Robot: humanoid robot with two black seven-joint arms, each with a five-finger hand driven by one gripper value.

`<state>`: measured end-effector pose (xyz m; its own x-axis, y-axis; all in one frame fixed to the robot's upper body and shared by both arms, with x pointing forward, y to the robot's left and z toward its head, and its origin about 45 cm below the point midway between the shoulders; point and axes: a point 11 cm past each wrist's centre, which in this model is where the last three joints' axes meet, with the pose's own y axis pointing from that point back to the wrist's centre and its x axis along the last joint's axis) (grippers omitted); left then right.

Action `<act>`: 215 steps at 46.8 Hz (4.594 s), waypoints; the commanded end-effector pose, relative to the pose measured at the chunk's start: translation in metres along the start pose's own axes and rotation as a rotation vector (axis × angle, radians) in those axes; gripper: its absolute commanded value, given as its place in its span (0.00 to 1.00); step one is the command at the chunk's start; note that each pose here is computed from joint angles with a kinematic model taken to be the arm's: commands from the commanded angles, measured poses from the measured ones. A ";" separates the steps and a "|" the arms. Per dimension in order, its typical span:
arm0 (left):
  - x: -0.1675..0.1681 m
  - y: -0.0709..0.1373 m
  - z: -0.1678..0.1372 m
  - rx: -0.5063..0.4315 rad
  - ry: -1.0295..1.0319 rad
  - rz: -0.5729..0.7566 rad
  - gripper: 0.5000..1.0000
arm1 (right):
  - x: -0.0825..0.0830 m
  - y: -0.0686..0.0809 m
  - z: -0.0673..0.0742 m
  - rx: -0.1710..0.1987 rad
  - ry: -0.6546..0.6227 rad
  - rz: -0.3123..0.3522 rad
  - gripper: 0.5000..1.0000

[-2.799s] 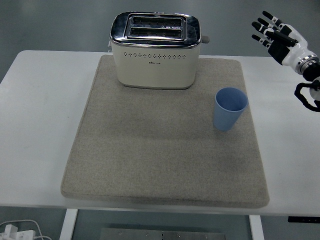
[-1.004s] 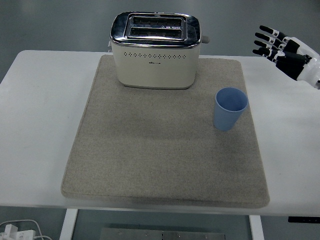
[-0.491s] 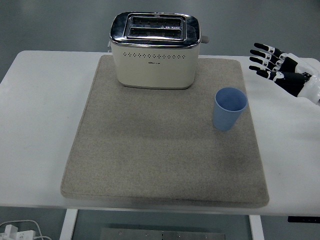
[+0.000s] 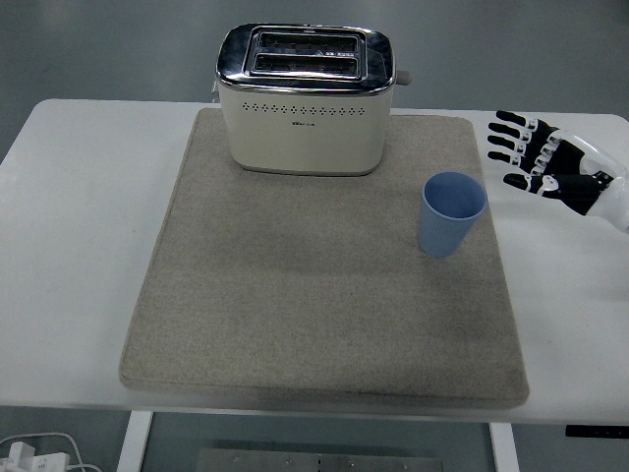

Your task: Put the water cup in front of the bread machine

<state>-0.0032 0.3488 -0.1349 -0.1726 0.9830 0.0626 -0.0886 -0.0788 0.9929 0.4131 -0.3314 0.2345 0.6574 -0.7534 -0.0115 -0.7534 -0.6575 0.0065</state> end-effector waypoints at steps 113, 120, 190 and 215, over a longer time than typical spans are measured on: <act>0.000 0.000 0.000 0.000 0.000 0.000 1.00 | -0.068 -0.044 0.048 0.011 0.015 -0.061 0.90; 0.000 0.000 0.000 0.000 0.000 0.000 1.00 | -0.070 -0.044 0.049 0.010 0.015 -0.064 0.90; 0.000 0.000 0.000 0.000 0.000 0.000 1.00 | -0.059 -0.027 0.052 -0.036 0.034 -0.080 0.90; 0.000 0.000 0.000 0.000 0.000 0.001 1.00 | -0.056 -0.033 0.047 -0.026 0.081 -0.050 0.89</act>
<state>-0.0033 0.3487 -0.1349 -0.1726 0.9830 0.0625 -0.0885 -0.0787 0.9930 0.3995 -0.2659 0.1853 0.6957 -0.7150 0.0692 -0.7181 -0.6949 0.0386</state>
